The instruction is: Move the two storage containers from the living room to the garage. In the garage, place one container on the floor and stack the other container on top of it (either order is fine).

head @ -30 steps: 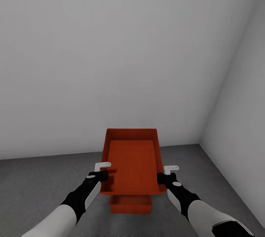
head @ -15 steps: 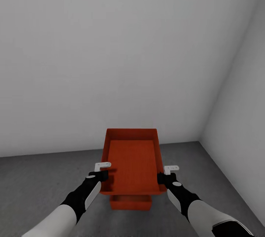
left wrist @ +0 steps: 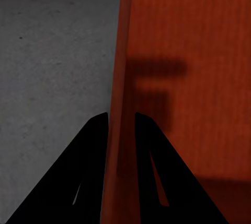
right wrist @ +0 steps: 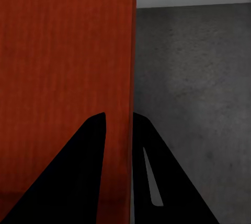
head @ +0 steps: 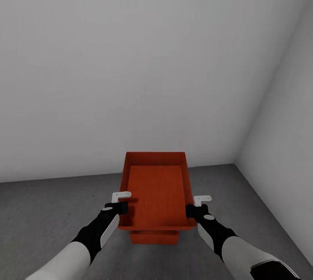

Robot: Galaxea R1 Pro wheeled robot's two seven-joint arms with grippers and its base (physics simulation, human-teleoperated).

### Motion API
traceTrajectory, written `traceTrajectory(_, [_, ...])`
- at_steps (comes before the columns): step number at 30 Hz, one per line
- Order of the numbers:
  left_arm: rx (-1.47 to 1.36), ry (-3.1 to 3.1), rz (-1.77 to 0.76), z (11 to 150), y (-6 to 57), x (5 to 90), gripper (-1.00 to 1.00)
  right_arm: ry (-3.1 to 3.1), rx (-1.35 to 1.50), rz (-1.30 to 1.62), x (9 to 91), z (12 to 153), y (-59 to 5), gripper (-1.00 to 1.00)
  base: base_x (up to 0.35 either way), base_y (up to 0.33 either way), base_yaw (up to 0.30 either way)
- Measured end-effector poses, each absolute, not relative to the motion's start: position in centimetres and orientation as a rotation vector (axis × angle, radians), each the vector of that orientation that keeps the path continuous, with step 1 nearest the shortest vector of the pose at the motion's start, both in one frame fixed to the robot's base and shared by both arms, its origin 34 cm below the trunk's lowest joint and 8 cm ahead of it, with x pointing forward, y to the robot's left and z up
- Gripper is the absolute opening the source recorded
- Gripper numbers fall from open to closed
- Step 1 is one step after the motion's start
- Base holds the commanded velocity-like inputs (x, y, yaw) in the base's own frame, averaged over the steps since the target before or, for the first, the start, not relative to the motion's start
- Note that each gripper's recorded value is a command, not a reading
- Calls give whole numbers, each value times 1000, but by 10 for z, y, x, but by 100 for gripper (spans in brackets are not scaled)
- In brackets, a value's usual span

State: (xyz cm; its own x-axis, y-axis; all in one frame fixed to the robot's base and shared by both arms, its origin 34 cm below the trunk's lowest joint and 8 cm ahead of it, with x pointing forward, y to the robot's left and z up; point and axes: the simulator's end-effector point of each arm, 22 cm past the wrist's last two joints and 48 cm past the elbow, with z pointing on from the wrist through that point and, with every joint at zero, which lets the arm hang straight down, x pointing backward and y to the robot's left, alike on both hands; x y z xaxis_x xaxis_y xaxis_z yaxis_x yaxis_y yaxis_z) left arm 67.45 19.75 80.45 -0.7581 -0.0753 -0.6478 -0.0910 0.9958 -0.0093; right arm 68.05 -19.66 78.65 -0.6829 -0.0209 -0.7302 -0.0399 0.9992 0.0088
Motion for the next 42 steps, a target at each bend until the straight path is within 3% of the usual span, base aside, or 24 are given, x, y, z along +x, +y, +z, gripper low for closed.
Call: traceTrajectory(42, [-116, 2501, 34, 767, 198, 660, -100, 2389, -42, 32, 665, 749, -196, -100, 0, 0, 0])
